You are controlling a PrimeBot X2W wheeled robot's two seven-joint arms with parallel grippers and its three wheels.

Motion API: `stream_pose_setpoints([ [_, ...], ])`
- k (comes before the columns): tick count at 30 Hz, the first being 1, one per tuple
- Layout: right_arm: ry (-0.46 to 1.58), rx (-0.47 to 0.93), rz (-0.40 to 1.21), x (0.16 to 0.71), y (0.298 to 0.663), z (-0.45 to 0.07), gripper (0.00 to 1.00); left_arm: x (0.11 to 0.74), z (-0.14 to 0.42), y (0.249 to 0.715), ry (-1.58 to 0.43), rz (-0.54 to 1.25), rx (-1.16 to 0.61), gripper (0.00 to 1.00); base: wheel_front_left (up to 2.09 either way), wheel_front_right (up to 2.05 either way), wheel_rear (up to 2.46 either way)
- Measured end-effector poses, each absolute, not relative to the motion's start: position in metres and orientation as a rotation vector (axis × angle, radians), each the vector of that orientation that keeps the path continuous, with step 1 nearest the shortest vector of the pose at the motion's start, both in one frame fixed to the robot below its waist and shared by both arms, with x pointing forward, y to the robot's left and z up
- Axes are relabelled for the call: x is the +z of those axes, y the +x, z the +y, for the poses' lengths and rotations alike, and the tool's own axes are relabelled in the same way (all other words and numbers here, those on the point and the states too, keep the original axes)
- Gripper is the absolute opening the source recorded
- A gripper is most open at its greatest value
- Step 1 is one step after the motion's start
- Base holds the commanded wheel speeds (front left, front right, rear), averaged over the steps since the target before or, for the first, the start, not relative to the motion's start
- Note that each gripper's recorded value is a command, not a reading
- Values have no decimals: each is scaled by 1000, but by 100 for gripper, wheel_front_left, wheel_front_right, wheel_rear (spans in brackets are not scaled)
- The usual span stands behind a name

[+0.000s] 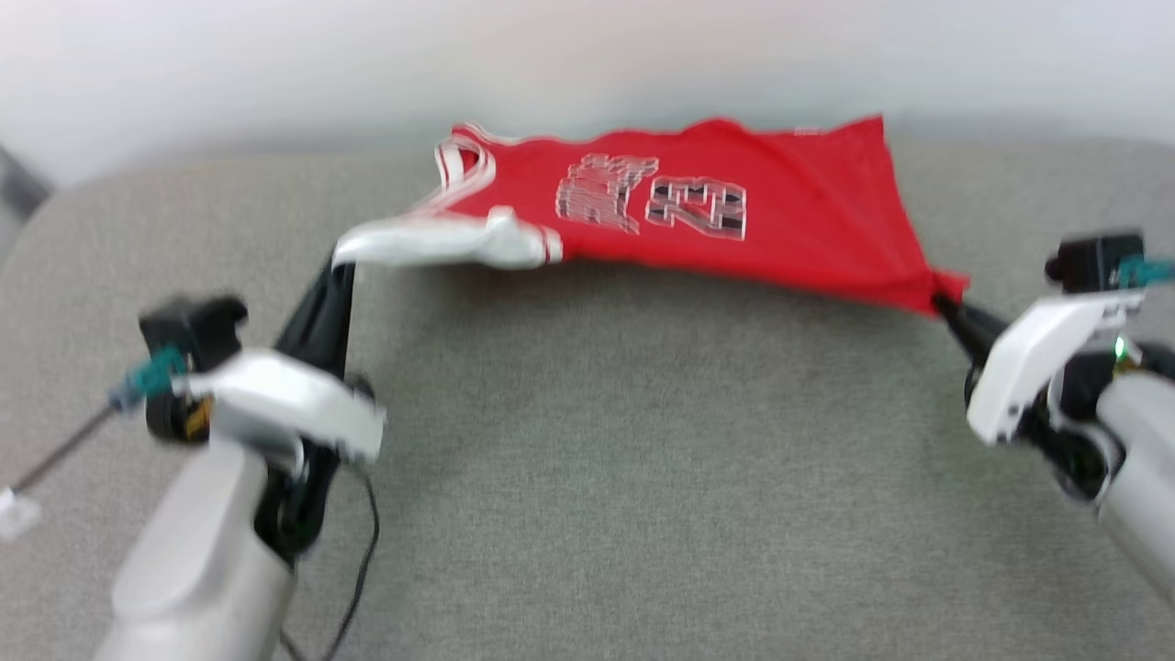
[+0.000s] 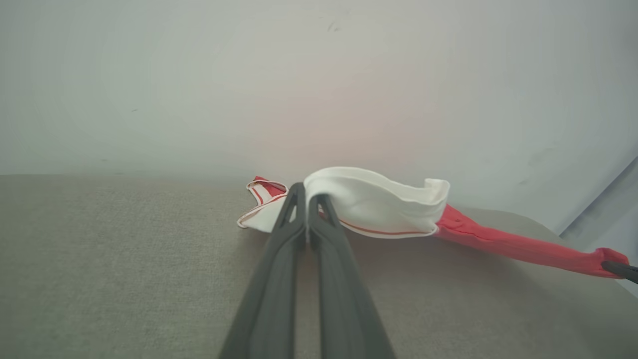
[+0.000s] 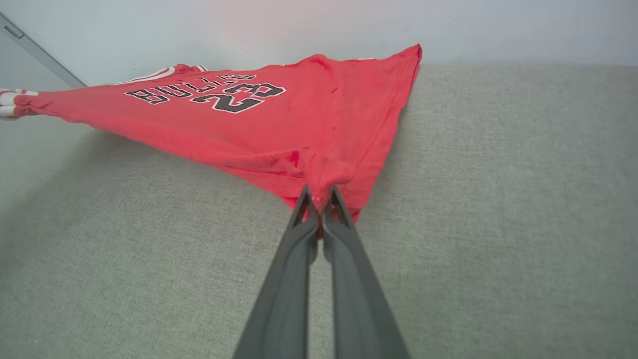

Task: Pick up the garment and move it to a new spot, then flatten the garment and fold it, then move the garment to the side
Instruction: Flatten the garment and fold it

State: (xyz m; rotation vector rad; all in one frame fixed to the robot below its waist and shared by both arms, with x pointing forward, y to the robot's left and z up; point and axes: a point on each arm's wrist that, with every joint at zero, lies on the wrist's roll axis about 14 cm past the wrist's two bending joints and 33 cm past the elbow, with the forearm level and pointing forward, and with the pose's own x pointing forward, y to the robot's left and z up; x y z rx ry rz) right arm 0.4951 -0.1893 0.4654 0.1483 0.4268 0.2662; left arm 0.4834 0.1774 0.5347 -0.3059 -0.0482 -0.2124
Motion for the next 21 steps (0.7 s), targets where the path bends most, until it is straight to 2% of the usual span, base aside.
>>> stream_pose_setpoints([
  [9, 158, 250, 471, 450, 436, -206, 0, 513, 178, 427, -357, -8, -187, 0, 0, 0, 0],
  [21, 147, 271, 533, 429, 392, -213, 0, 468, 176, 371, -419, 92, -143, 0, 0, 0, 0],
])
